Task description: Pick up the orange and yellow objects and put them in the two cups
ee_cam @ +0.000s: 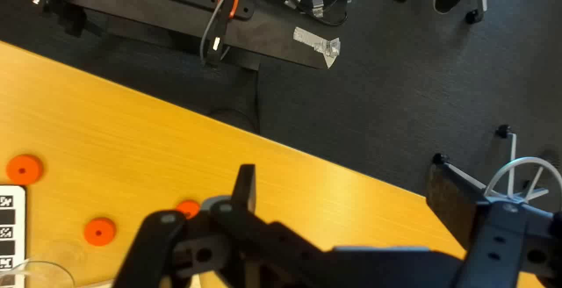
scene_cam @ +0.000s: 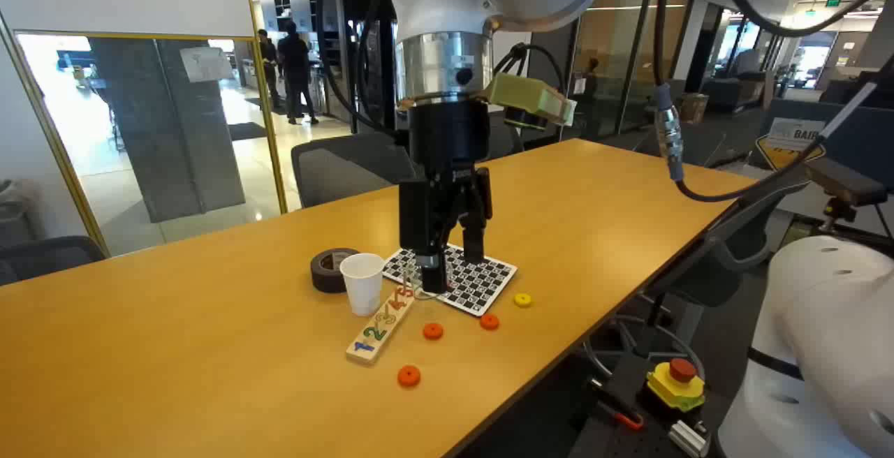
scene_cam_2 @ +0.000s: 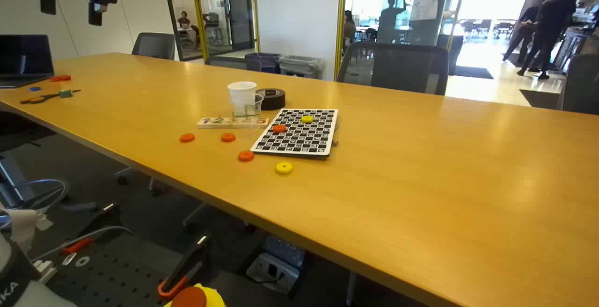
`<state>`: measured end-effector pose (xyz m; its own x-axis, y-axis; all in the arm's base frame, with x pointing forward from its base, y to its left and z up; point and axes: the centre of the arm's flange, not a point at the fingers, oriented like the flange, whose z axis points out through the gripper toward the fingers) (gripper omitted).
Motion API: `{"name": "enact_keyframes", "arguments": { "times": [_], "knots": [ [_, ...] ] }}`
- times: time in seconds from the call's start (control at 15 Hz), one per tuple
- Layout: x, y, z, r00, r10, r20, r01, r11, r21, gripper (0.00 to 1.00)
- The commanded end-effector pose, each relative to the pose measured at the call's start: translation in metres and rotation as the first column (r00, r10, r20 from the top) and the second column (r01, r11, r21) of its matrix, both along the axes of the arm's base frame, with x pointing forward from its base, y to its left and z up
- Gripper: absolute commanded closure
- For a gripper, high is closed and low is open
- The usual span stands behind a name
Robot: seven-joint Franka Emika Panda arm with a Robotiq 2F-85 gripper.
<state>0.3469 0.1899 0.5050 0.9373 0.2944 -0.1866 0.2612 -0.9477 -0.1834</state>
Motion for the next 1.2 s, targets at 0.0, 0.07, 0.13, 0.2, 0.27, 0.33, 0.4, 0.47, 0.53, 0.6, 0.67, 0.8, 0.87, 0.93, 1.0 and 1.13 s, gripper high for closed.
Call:
{"name": "enact_keyframes", "arguments": {
  "times": [0.0,0.07,0.13,0.2,0.27,0.33,0.4,0.47,0.53,0.6,0.67,0.8,0.87,0.93,1.0,1.13],
  "knots": [
    [0.0,0.0,0.002,1.0,0.0,0.004,0.0,1.0,0.002,0.0],
    [0.001,0.001,0.004,1.0,0.0,0.008,-0.001,1.0,0.003,0.0],
    [0.0,0.0,0.005,1.0,0.001,0.01,-0.001,1.0,0.004,0.0],
    [0.0,0.0,0.005,1.0,0.0,0.011,-0.001,1.0,0.004,0.0],
    [0.0,0.0,0.005,1.0,0.0,0.011,-0.001,1.0,0.004,0.0],
    [0.003,0.001,-0.002,1.0,-0.02,0.023,0.02,1.0,-0.002,0.0],
    [0.004,0.002,-0.008,0.999,-0.04,0.028,0.041,0.999,-0.006,0.0],
    [0.009,0.003,-0.023,0.995,-0.093,0.044,0.093,0.996,-0.008,0.0],
    [0.013,0.003,-0.033,0.99,-0.127,0.062,0.127,0.992,-0.005,0.0],
    [0.021,0.004,-0.051,0.981,-0.18,0.075,0.18,0.984,0.005,0.0],
    [0.027,0.003,-0.064,0.97,-0.225,0.092,0.225,0.974,0.007,0.0],
    [0.044,-0.002,-0.098,0.937,-0.328,0.119,0.329,0.944,0.005,0.0],
    [0.054,-0.003,-0.115,0.919,-0.371,0.133,0.376,0.927,-0.011,0.0],
    [0.059,-0.006,-0.129,0.901,-0.41,0.143,0.416,0.909,-0.021,0.0],
    [0.065,-0.008,-0.143,0.883,-0.442,0.156,0.452,0.891,-0.031,0.0],
    [0.075,-0.009,-0.168,0.849,-0.495,0.186,0.511,0.858,-0.05,0.0]
  ]
}}
